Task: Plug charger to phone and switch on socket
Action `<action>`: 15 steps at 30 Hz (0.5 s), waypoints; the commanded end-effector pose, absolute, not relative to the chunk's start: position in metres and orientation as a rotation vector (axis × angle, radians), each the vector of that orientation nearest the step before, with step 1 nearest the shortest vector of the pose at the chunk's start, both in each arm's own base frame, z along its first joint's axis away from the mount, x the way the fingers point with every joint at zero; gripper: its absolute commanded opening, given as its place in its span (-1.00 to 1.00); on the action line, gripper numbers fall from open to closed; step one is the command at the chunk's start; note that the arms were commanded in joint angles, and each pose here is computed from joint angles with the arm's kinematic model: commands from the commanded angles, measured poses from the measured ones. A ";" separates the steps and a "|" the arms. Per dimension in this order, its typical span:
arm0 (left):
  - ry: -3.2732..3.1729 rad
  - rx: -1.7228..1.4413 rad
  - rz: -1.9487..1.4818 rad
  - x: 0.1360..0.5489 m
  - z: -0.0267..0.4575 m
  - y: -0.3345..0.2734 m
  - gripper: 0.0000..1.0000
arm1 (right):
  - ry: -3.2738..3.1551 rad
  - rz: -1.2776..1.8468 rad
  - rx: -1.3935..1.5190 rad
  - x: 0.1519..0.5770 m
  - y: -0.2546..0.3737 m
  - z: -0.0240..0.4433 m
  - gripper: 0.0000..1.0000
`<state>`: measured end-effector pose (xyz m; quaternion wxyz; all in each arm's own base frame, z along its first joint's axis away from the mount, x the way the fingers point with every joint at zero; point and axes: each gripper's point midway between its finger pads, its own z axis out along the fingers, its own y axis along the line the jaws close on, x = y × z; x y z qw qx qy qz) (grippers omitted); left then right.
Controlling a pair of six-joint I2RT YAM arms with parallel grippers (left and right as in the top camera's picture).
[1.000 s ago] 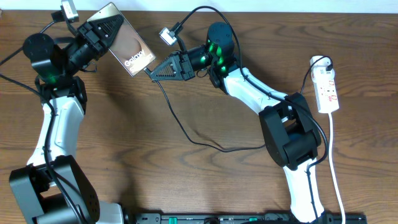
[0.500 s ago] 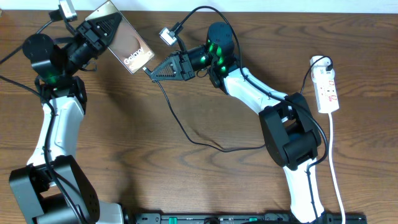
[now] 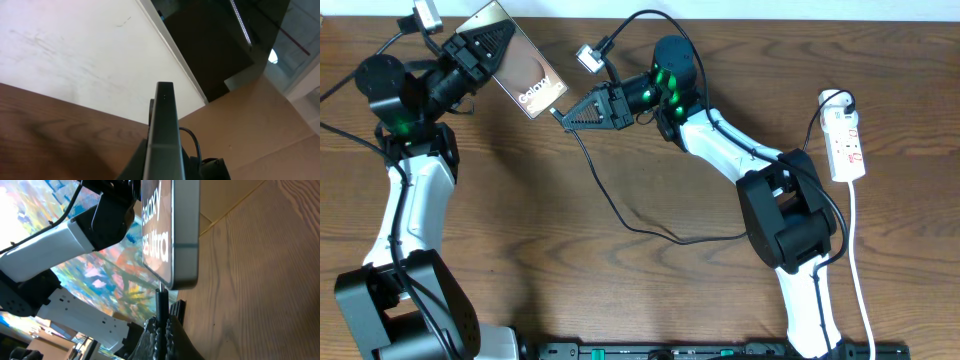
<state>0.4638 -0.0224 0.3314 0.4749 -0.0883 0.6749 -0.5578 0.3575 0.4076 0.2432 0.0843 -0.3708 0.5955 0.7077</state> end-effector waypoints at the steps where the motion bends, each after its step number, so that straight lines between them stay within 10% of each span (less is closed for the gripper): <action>1: 1.635 -0.147 -1.360 0.456 0.345 -0.025 -0.85 | 1.786 2.111 -1.090 0.362 0.406 0.239 -0.98; 15: 1.634 -0.147 -1.358 0.456 0.345 -0.025 -0.85 | 1.782 2.105 -1.085 0.363 0.406 0.240 -0.98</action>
